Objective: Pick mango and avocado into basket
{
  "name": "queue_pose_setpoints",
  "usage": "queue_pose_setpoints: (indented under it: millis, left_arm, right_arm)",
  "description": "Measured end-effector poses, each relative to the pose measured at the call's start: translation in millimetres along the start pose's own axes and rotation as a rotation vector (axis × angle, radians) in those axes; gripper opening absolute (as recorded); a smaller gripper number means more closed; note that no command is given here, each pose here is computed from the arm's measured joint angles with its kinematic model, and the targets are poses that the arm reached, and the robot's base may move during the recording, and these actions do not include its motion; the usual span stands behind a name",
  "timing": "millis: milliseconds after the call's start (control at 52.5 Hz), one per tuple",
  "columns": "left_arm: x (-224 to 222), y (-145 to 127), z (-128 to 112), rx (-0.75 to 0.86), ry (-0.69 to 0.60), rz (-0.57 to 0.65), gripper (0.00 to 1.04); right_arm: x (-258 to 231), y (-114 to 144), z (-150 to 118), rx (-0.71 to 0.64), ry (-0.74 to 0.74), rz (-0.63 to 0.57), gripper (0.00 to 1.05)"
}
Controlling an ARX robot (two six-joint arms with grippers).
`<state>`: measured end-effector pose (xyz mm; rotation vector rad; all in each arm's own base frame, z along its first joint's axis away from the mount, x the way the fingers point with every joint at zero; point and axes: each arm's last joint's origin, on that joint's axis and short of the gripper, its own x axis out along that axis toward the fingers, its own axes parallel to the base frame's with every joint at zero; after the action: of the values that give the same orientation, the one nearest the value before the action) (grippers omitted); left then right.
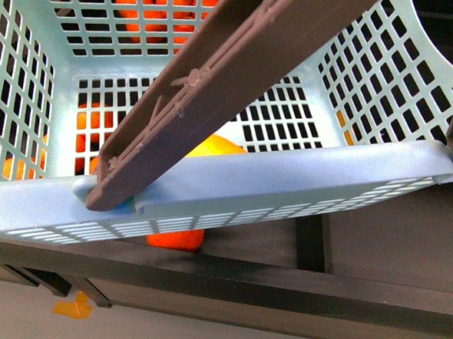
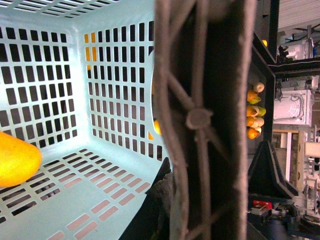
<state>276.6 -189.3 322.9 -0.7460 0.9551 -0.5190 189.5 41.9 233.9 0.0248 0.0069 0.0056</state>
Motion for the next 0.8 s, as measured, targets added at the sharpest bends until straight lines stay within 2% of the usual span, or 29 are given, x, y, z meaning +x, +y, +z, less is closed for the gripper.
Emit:
queue_pose_setpoints:
  millis: [57,210,438,800]
  left_arm:
    - [0,0,0,-0.001,0.001,-0.001,0.05]
    - [0,0,0,-0.001,0.003,-0.002,0.05]
    - [0,0,0,-0.002,0.005,-0.004,0.05]
    - [0,0,0,-0.002,0.005,-0.004,0.05]
  right_arm:
    - [-4,-4,-6,-0.004,0.003,0.001,0.32]
    - [-21,-17,-23,-0.017,0.003,0.006,0.02]
    - [-41,-30,-42,-0.02,0.001,-0.001,0.02]
    - [-43,-31,-43,-0.022,-0.005,-0.007,0.5]
